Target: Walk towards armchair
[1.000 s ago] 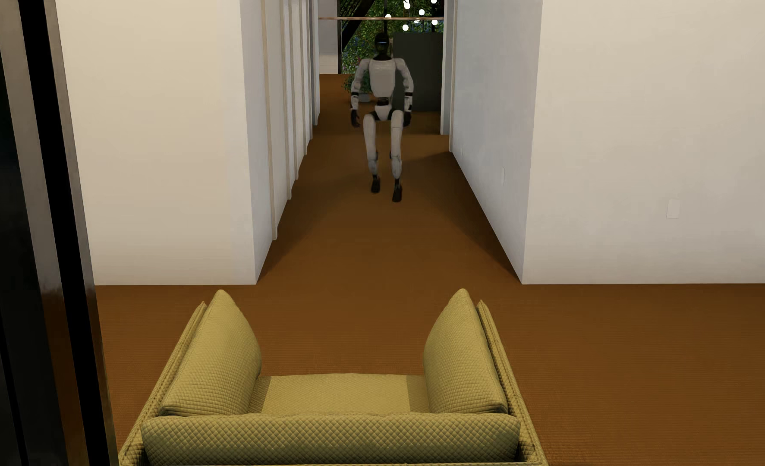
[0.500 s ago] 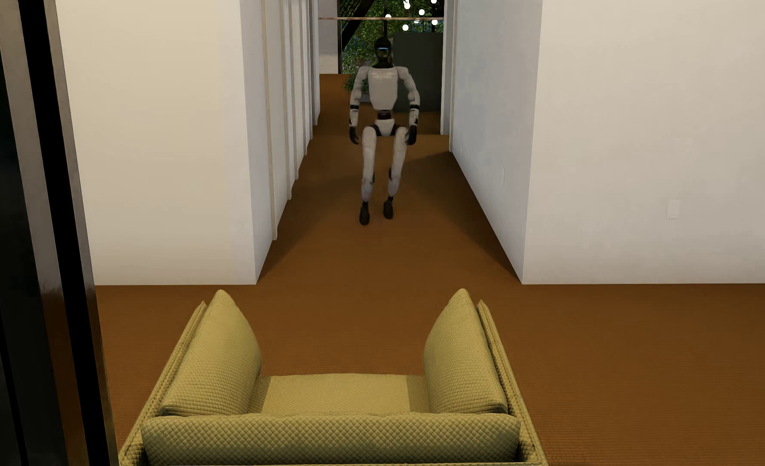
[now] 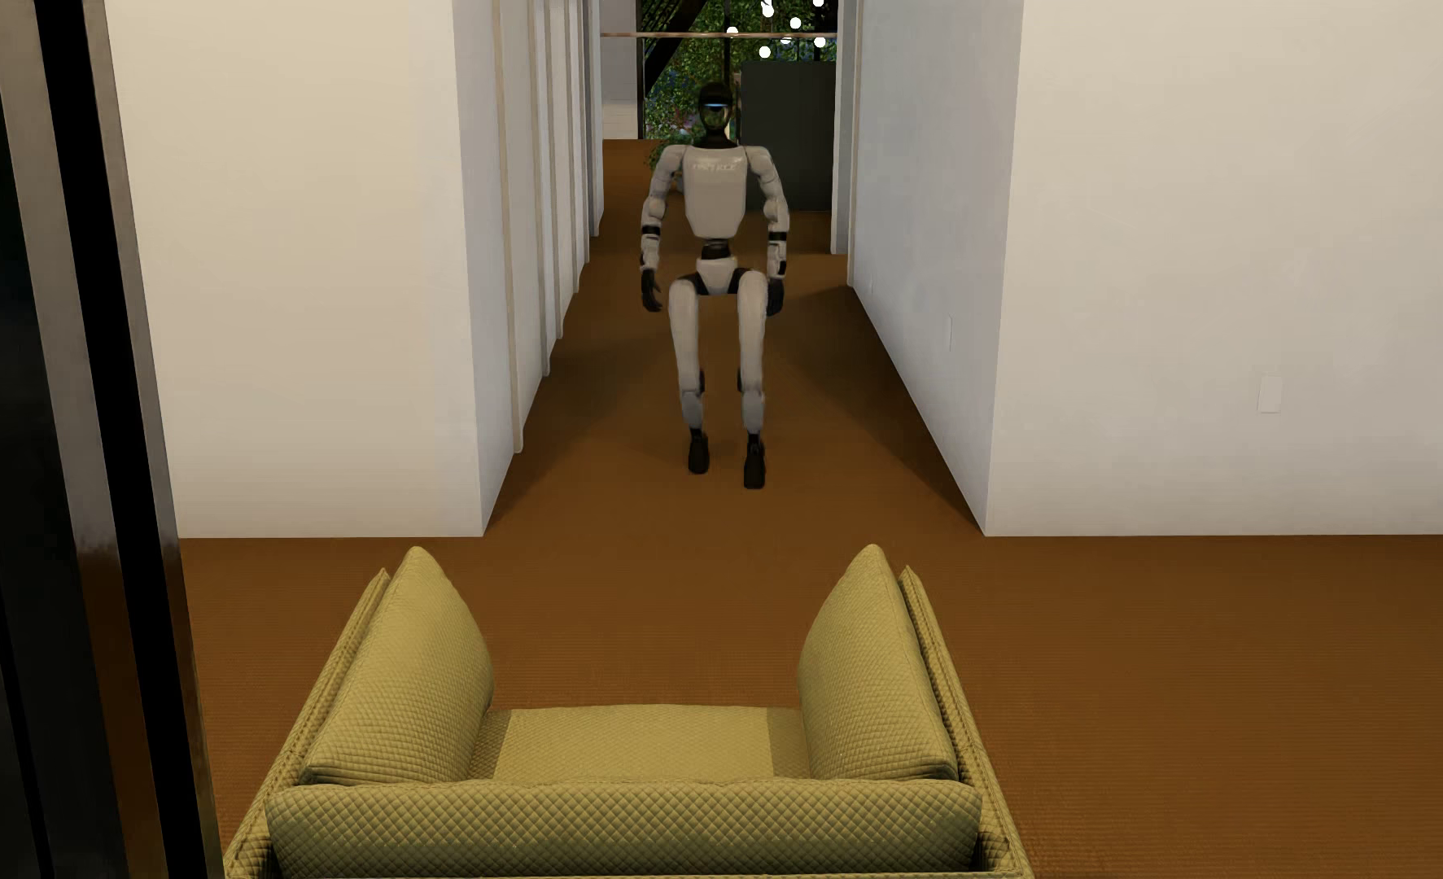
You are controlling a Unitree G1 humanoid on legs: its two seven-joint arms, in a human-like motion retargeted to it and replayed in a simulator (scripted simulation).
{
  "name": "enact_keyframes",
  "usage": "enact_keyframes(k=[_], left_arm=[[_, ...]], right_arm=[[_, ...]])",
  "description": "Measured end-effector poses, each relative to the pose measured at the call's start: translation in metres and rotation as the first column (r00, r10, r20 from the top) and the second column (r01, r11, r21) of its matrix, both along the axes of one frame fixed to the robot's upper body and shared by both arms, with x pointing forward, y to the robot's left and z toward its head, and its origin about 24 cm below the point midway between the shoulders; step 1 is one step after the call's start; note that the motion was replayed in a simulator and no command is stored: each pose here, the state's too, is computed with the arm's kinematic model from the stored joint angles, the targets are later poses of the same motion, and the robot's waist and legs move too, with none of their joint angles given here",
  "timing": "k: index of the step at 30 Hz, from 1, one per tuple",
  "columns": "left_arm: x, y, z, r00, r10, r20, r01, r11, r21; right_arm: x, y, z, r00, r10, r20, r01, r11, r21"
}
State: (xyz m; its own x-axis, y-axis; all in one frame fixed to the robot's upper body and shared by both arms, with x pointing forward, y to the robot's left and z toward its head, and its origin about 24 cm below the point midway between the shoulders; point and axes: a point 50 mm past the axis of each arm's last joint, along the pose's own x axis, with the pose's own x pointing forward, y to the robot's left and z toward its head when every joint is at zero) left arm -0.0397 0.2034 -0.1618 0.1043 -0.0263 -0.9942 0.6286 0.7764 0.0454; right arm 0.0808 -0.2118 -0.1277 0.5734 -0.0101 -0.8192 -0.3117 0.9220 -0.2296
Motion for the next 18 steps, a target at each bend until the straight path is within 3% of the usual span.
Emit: enact_keyframes(k=[3, 5, 7, 9, 11, 14, 18], left_arm=[[-0.060, 0.001, 0.009, 0.986, -0.038, -0.163, 0.038, 0.999, 0.003], [-0.082, 0.005, 0.016, 0.973, -0.045, -0.225, 0.048, 0.999, 0.011], [-0.096, 0.009, 0.020, 0.965, -0.008, -0.262, 0.018, 0.999, 0.037], [-0.085, 0.012, 0.015, 0.971, -0.008, -0.241, 0.021, 0.998, 0.051], [-0.031, 0.009, 0.003, 0.996, -0.010, -0.094, 0.014, 0.999, 0.034], [0.073, -0.001, 0.007, 0.974, 0.022, 0.227, -0.013, 0.999, -0.039], [0.206, -0.002, 0.060, 0.771, 0.100, 0.630, -0.031, 0.992, -0.120]], right_arm=[[0.079, -0.006, 0.049, 0.948, 0.012, 0.319, -0.012, 1.000, -0.001], [0.091, -0.017, 0.063, 0.923, -0.019, 0.384, 0.026, 1.000, -0.013], [0.070, -0.023, 0.047, 0.951, -0.063, 0.303, 0.072, 0.997, -0.018], [0.030, -0.014, 0.012, 0.993, -0.064, 0.103, 0.066, 0.998, -0.016], [-0.011, -0.003, -0.017, 0.993, 0.008, -0.116, -0.012, 0.999, -0.031], [-0.091, -0.008, -0.032, 0.923, 0.035, -0.383, -0.063, 0.996, -0.062], [-0.161, -0.019, -0.025, 0.830, -0.008, -0.558, -0.053, 0.994, -0.094]])
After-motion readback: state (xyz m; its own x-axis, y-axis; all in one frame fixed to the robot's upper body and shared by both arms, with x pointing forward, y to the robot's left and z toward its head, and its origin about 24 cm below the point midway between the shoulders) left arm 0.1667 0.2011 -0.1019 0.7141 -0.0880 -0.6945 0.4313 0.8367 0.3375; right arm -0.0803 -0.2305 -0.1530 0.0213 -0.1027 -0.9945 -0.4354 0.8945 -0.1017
